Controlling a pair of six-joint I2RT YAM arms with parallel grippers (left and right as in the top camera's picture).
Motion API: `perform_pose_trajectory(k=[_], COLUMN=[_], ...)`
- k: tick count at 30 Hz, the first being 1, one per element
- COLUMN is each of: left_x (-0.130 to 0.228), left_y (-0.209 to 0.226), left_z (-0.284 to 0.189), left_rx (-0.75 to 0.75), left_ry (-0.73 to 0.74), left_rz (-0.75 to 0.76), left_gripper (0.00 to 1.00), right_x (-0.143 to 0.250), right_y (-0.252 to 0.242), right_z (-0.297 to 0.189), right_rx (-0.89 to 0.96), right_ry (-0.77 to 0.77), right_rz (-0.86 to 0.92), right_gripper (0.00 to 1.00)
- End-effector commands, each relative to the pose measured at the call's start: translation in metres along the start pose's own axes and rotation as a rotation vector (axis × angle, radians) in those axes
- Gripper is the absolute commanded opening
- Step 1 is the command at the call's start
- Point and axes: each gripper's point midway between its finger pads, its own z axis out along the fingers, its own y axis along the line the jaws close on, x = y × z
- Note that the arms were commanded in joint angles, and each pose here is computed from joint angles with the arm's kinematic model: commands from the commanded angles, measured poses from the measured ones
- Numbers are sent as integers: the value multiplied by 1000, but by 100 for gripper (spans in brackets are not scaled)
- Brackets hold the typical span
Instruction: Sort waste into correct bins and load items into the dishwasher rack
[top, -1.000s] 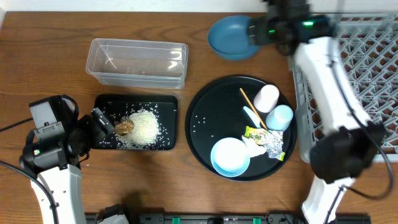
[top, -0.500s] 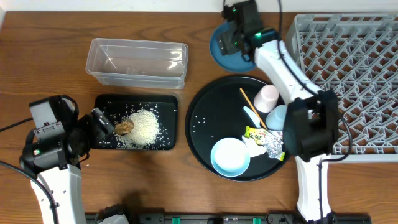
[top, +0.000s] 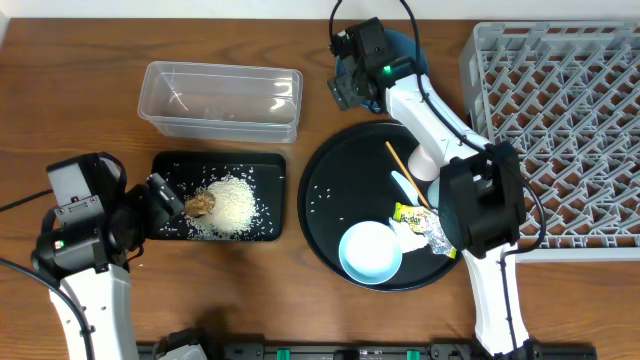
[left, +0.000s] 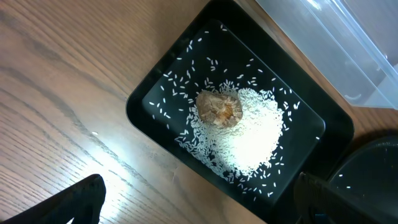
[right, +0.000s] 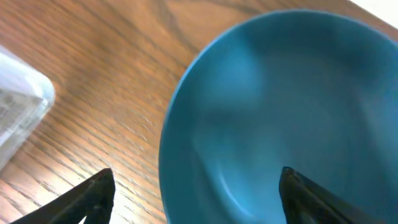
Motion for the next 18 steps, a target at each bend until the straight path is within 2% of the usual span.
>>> perform_pose_trajectory(k=[1, 18], left_x=[-6, -6], left_y=[-1, -1], left_z=[-5, -5], left_rx=[2, 2], left_ry=[-20, -20], left_rz=[17, 17], left_gripper=[98, 98], right_x=[7, 25], right_y=[-7, 2], right_z=[4, 6], right_rx=[28, 4], right_ry=[27, 95], right_rz=[-3, -14], right_gripper=[78, 72])
